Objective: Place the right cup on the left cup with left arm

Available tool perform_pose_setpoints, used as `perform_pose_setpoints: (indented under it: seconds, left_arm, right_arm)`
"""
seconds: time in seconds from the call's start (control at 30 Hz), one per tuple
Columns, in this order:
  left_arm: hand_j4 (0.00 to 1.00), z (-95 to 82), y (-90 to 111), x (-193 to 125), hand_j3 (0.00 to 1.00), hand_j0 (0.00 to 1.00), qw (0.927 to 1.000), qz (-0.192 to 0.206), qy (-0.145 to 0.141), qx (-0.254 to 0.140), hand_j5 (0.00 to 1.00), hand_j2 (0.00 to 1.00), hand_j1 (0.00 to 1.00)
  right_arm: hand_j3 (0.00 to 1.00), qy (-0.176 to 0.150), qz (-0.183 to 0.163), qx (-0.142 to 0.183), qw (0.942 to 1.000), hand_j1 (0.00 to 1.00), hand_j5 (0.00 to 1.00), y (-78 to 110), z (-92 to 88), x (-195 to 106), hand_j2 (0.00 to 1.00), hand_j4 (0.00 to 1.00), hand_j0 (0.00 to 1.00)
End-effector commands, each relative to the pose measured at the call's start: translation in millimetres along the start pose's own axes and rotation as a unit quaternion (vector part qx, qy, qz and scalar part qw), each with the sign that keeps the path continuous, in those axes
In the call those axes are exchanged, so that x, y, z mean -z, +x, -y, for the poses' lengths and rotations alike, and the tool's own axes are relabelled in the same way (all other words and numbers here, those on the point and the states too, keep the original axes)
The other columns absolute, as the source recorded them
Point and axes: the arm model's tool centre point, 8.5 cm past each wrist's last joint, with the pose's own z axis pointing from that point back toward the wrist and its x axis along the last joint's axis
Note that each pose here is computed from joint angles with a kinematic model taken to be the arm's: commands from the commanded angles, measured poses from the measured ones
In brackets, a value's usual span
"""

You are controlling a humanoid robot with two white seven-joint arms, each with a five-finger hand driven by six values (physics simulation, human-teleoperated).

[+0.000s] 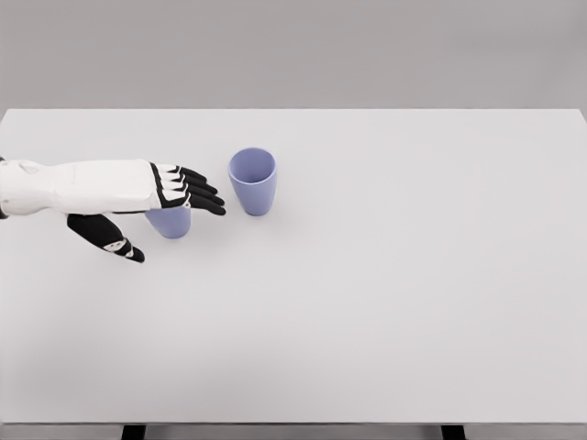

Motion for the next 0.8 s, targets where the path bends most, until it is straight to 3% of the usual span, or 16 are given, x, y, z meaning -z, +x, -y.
perform_pose_setpoints:
  seconds: [0.0,0.07,0.17,0.27,0.37,0.53,0.7,0.77]
  left_arm:
    - [1.00,-1.1,0,0,1.00,1.00,1.0000,0.001,0.003,-0.002,1.00,1.00,1.00]
    - [1.00,-16.2,3,2,1.00,1.00,0.9998,0.005,0.012,0.016,1.00,1.00,1.00]
    - [1.00,-45.8,14,32,1.00,1.00,0.9967,0.051,0.041,0.047,1.00,1.00,1.00]
    - [1.00,-55.3,5,46,1.00,1.00,0.9967,0.054,0.038,0.048,1.00,1.00,1.00]
    - [1.00,-60.2,-13,66,1.00,1.00,0.9976,0.050,0.035,0.032,1.00,1.00,1.00]
    - [1.00,-44.7,-52,112,1.00,1.00,0.9990,0.037,0.015,-0.019,1.00,1.00,1.00]
    - [1.00,-50.5,-53,114,1.00,1.00,0.9991,0.034,0.018,-0.016,1.00,1.00,1.00]
    - [1.00,-51.4,-62,110,1.00,1.00,0.9999,0.012,0.008,-0.003,1.00,1.00,1.00]
  right_arm:
    - [1.00,0.002,0.000,0.005,1.0000,1.00,1.00,0.2,-0.5,0,1.00,1.00,1.00]
    - [1.00,0.001,-0.007,0.004,1.0000,1.00,1.00,-5.1,-0.6,-1,1.00,1.00,1.00]
    - [1.00,0.001,-0.007,0.004,1.0000,1.00,1.00,-5.2,-0.5,-1,1.00,1.00,1.00]
    - [1.00,0.001,-0.007,0.004,1.0000,1.00,1.00,-5.2,-0.5,-1,1.00,1.00,1.00]
    - [1.00,0.001,-0.007,0.004,1.0000,1.00,1.00,-5.2,-0.5,-1,1.00,1.00,1.00]
    - [1.00,0.001,-0.007,0.004,1.0000,1.00,1.00,-5.2,-0.5,-1,1.00,1.00,1.00]
    - [1.00,0.001,-0.007,0.004,1.0000,1.00,1.00,-5.2,-0.5,-1,1.00,1.00,1.00]
    - [1.00,0.001,-0.007,0.004,1.0000,1.00,1.00,-5.2,-0.5,-1,1.00,1.00,1.00]
